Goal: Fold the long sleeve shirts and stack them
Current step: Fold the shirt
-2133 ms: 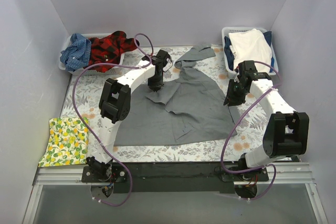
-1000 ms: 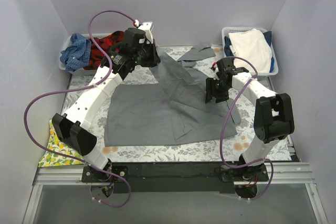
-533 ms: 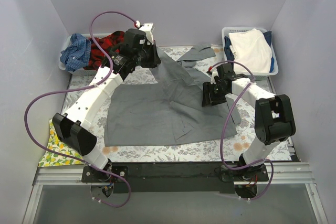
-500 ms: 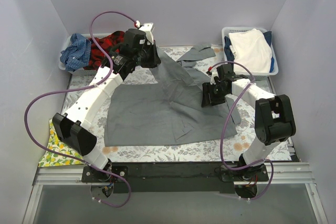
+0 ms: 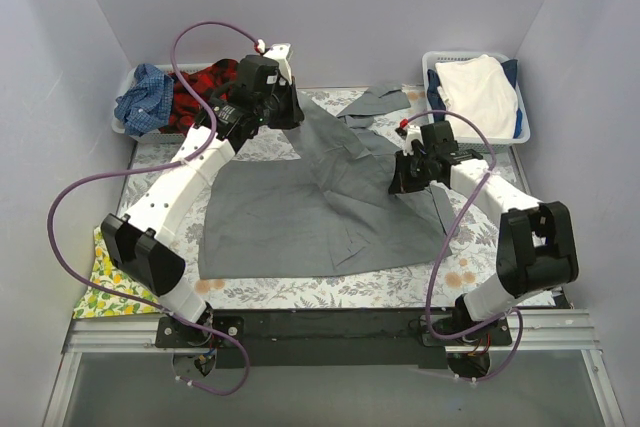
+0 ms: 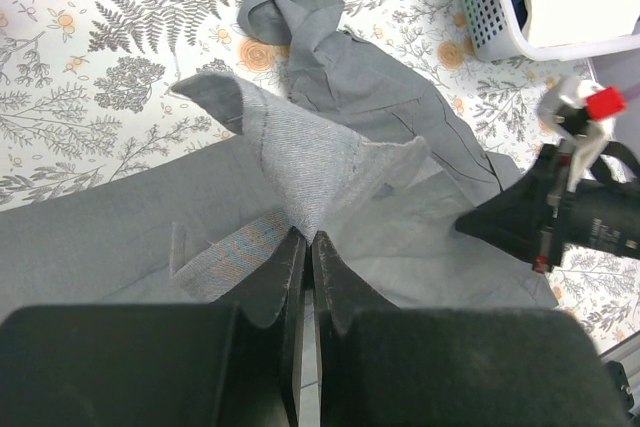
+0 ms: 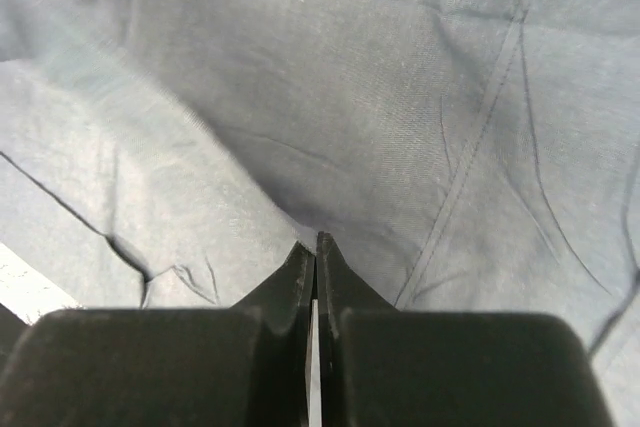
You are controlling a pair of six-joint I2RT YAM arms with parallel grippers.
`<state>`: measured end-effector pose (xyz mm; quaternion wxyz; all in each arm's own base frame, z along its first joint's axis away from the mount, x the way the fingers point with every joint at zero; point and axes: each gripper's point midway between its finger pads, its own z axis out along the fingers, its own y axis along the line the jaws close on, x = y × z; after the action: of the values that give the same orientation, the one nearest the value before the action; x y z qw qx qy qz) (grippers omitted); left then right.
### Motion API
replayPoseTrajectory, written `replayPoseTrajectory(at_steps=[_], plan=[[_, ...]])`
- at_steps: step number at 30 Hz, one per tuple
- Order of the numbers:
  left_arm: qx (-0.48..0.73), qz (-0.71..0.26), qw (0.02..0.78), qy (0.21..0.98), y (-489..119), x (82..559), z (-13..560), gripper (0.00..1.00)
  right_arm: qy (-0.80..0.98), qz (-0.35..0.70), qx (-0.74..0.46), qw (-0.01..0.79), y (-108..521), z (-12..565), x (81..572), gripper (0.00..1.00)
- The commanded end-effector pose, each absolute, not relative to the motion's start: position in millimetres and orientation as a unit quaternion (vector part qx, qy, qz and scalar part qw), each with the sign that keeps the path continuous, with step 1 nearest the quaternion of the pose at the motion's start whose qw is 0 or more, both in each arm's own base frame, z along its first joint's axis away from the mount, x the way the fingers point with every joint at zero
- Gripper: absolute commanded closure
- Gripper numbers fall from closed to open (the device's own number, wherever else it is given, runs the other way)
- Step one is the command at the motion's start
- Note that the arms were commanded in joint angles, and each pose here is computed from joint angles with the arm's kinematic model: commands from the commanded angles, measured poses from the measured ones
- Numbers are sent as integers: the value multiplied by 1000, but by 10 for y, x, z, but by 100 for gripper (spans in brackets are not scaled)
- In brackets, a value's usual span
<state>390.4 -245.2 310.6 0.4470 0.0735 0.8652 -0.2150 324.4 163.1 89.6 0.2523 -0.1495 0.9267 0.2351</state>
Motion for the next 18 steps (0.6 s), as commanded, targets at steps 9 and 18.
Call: replayPoseTrajectory(at_steps=[9, 18], plan=[[25, -183, 454, 871, -2336, 3999, 2893, 100, 919, 154, -143, 333, 1299, 1225, 3230, 99], [-9, -159, 507, 847, -2112, 4006, 3111, 100, 922, 191, -153, 299, 1406, 1057, 3058, 58]])
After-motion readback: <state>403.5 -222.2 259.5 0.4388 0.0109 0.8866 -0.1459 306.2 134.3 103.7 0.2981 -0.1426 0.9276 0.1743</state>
